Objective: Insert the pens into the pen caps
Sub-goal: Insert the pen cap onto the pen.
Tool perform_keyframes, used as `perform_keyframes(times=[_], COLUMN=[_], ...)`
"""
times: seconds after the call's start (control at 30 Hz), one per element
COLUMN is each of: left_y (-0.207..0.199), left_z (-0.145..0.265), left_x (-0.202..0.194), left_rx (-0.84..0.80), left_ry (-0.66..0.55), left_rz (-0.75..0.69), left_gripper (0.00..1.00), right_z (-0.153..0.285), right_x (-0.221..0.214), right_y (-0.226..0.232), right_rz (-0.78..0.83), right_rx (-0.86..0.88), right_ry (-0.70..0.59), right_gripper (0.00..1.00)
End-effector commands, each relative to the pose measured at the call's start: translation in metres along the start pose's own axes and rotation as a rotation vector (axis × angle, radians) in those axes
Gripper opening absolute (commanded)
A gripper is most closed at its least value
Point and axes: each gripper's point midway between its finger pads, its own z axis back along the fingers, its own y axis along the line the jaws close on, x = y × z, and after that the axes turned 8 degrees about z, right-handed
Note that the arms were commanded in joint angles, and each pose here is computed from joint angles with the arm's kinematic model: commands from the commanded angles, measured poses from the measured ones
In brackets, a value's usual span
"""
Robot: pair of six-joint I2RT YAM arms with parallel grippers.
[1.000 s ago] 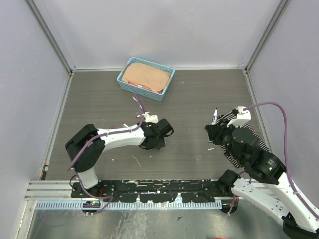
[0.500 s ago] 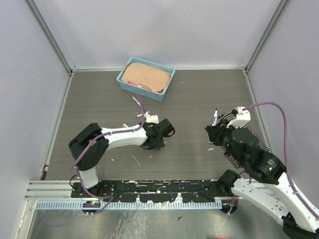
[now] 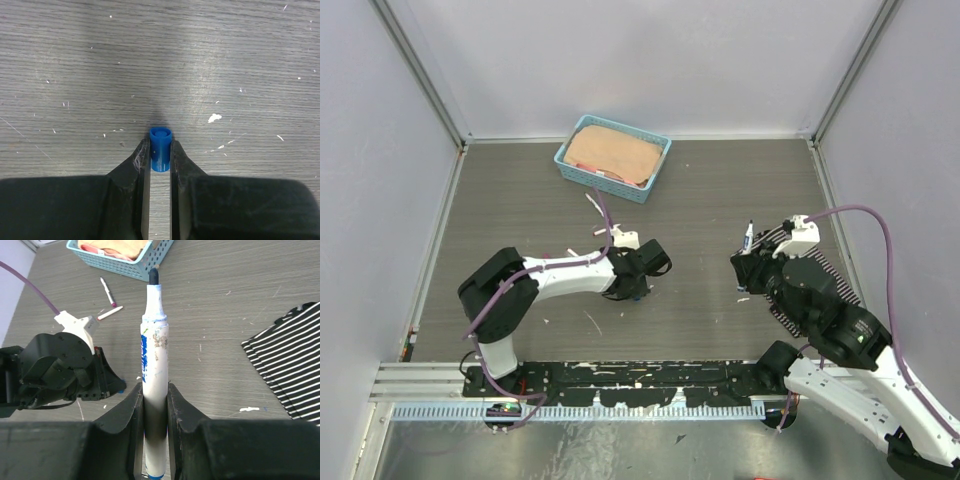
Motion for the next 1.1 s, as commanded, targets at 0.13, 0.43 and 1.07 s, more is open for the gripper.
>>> perform_keyframes(times=[0.13,0.43,1.07], left_y=[0.027,0.016,-0.041], left_z=[-0.005,0.009,0.095], left_x=[0.002,0.008,0.04], left_rx=[0.067,0.009,-0.519], left_ry=[-0.036,-0.037,-0.163], left_rz=[-0.076,-0.098,-0.068], left_gripper=[0.05,0.0,0.0], right_z=[0.002,0.011,0.025], right_x=[0.054,0.121,0.162], right_y=[0.067,0.123,0.148], right_rz=[-0.192,-0.305,-0.288], right_rx=[0.269,0.435,0.547], right_ry=[-0.108,-0.129,-0.201], right_gripper=[0.01,0.01,0.01])
